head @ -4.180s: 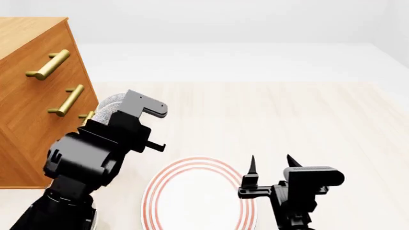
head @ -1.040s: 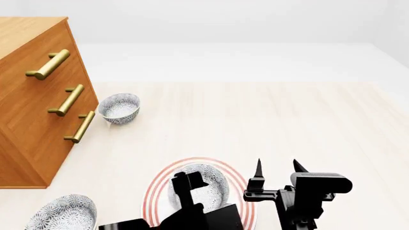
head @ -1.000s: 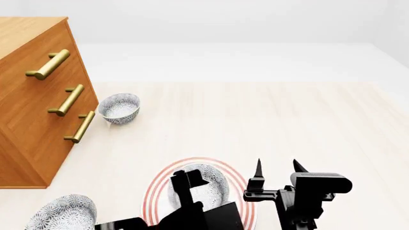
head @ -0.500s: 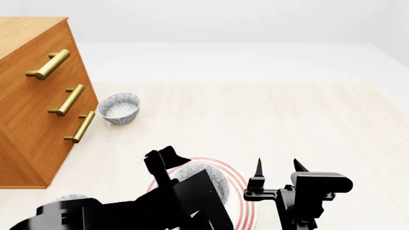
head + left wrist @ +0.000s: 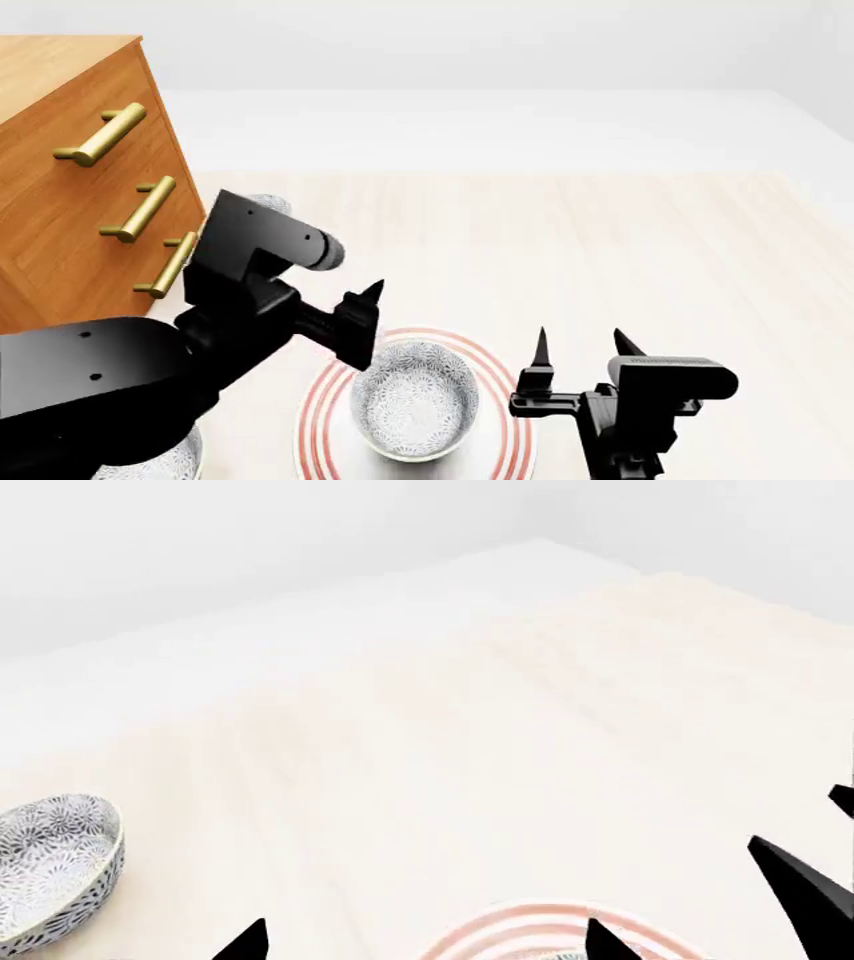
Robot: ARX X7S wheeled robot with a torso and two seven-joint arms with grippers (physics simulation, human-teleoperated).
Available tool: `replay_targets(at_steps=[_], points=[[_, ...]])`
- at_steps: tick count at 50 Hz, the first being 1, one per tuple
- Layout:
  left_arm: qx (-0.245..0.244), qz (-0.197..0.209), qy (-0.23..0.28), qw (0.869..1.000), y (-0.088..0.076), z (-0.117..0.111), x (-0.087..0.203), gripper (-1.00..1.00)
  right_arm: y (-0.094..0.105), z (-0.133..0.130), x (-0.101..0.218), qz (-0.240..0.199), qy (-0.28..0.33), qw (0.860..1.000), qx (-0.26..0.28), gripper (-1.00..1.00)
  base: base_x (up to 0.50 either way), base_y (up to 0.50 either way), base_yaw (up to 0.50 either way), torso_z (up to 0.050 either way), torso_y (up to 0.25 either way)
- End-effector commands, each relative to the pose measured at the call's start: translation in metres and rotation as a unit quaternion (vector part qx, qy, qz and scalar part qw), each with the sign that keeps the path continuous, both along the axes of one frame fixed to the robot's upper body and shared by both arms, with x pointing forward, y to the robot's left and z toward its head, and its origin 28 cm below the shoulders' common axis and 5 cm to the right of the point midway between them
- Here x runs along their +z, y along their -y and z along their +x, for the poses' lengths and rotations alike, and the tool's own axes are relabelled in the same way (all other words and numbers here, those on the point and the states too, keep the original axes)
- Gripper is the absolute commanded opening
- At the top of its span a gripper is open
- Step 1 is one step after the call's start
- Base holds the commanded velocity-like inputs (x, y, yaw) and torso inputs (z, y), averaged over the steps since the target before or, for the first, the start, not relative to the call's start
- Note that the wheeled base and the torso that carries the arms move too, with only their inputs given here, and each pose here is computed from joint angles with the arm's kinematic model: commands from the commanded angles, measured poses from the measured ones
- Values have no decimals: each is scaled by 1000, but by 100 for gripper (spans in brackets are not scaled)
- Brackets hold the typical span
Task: Put the bowl in the middle on the plate.
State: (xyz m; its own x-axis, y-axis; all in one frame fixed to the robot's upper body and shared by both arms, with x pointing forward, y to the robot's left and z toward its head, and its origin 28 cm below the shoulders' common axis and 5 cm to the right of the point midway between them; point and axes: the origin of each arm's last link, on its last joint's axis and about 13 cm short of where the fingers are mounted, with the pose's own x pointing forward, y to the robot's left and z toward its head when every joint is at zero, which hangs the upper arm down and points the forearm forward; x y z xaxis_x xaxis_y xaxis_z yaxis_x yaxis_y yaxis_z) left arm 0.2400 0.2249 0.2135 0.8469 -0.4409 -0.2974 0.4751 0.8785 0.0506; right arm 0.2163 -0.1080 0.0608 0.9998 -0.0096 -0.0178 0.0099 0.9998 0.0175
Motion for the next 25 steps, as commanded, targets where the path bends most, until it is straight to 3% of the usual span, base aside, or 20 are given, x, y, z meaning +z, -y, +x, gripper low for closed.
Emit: replay_targets(at_steps=[1, 4, 7, 19, 25], points=[[80, -97, 31, 992, -12, 13, -4, 100, 0, 1, 2, 0, 2, 1000, 1, 100, 0, 0, 0, 0, 0], [88, -118, 23, 989, -13, 15, -3, 100, 0, 1, 2, -1, 1, 1000, 1, 100, 0, 0, 0, 0, 0], [92, -113, 35, 989, -11, 14, -5, 100, 0, 2, 9, -9, 8, 1000, -2, 100, 0, 0, 0, 0, 0], [79, -110, 36, 990, -5, 13, -7, 100, 5, 19, 118, -26, 91, 995, 10, 100, 0, 0, 0, 0, 0], [78, -108, 36, 990, -5, 16, -7, 100, 4, 19, 151, -51, 122, 991, 15, 100, 0, 0, 0, 0, 0]])
